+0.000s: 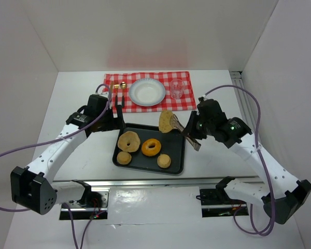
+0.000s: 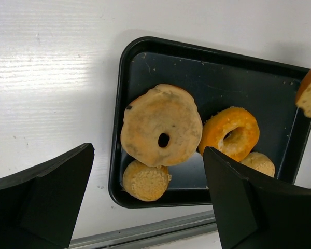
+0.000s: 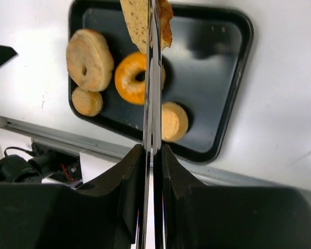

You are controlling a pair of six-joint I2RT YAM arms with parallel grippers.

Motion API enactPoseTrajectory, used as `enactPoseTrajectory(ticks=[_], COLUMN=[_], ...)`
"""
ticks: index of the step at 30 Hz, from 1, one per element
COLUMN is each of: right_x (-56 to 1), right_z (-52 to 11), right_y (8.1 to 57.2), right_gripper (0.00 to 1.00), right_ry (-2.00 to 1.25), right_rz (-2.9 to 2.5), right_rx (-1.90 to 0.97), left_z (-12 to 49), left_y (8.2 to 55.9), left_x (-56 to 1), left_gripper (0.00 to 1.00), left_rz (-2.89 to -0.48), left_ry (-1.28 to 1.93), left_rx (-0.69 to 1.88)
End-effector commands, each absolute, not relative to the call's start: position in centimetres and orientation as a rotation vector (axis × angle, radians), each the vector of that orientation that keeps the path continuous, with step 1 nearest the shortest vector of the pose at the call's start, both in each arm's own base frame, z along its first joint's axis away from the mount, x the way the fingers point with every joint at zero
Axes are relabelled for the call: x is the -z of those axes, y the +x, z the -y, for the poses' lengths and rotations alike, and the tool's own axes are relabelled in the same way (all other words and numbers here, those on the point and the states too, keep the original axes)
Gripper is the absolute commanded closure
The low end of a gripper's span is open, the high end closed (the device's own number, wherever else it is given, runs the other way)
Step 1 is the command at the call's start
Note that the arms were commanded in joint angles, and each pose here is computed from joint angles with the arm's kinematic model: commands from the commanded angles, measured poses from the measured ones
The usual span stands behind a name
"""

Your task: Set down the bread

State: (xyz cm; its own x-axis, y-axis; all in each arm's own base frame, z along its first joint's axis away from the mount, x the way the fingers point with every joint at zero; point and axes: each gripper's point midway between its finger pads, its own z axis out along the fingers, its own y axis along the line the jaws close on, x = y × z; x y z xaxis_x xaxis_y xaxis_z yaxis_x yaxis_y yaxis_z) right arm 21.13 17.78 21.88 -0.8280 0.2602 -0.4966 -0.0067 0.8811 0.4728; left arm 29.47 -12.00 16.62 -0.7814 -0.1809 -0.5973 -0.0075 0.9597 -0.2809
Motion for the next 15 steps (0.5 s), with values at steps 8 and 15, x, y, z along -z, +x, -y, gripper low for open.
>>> enactPoseTrajectory(ticks=[8,15], right_x=[-27.6,-24.1], right_z=[-23.0,-26.2], right_y=[34.5,43.2], right_gripper=[0.91,0.91], right_ry=[-0.01,-0.068], right_rz=[-2.141,-2.153], right_rx=[-0.604,-0.65], left_z=[10.5,10.8], left_y=[28.5,26.6], left_x=[-16.7,-15.2], left_gripper=[0.03,0.05], left_rz=[-2.468,-2.522], left_ry=[-0.275,-0.323], left_rx=[0.299,0.339])
